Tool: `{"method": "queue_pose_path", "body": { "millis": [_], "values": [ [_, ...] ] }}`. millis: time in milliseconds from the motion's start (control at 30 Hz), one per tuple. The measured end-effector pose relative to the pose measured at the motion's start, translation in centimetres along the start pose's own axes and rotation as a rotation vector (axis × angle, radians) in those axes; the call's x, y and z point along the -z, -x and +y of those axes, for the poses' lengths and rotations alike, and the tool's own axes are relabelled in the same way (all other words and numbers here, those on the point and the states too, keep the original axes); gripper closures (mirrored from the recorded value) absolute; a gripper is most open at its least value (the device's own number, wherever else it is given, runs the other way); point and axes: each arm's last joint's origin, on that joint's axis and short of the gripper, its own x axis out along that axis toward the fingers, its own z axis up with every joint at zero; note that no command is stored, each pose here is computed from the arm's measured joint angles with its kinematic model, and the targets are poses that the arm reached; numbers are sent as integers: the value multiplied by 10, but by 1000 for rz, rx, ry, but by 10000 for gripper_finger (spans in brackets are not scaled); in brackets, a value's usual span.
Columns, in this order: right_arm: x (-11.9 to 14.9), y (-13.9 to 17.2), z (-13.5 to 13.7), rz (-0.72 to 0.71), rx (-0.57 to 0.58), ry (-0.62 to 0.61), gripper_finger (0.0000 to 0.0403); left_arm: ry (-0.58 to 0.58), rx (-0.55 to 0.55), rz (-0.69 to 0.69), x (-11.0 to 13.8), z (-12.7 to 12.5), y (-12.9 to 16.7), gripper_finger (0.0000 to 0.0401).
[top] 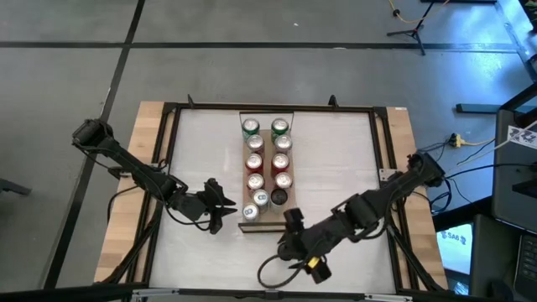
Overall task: Place canned beverage on shelf
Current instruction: Put the yellow soda can on the shelf aligned with the other blue soda can
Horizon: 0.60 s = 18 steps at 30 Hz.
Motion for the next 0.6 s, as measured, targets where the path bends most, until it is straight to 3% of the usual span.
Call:
{"method": "queue_pose_path", "body": {
  "millis": [300,600],
  "values": [
    [14,-44,5,117,7,-12,93,0,2,2,0,0,0,296],
    [25,-52,3,224,26,-1,93,-1,1,3,0,0,0,296]
  ]
}}
